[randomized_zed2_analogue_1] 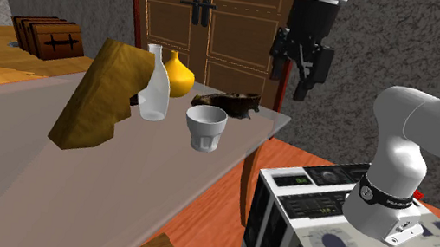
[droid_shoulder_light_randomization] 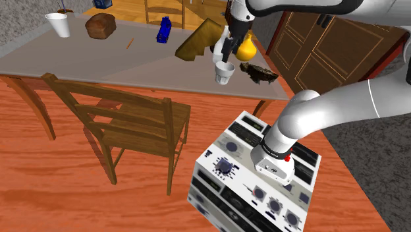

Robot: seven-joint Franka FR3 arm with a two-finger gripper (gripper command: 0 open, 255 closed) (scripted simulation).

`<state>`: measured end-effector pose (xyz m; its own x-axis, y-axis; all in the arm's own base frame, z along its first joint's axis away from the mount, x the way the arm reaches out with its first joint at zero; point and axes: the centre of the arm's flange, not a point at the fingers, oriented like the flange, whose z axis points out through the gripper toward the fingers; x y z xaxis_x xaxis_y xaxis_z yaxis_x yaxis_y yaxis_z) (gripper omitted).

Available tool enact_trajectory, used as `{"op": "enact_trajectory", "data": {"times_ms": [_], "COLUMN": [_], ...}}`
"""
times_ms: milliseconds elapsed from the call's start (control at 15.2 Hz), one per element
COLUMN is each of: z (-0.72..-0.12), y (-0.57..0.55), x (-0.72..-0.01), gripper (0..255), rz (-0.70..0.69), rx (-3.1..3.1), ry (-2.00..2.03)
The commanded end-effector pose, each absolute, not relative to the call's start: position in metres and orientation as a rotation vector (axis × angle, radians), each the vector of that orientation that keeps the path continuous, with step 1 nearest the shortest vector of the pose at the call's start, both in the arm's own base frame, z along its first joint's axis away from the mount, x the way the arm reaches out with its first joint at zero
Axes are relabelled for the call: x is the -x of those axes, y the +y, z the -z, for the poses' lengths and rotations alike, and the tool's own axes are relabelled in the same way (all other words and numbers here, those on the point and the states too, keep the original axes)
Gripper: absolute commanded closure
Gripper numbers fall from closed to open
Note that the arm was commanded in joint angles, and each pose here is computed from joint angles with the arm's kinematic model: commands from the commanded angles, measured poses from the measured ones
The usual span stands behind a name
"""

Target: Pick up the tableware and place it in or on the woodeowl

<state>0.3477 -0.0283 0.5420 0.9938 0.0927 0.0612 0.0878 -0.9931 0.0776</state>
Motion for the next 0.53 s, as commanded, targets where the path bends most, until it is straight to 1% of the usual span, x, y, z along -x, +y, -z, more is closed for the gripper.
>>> {"op": "enact_trajectory", "data": {"times_ms": [0,462], "z": [-0.524,-0.464], "y": [-0.045,-0.097], "x": [-0.358,-0.398], "gripper": [0,0], "rz": [-0.093,-0.065], "rx": [-3.049,-3.007], "ry": [0.158,0.216]}}
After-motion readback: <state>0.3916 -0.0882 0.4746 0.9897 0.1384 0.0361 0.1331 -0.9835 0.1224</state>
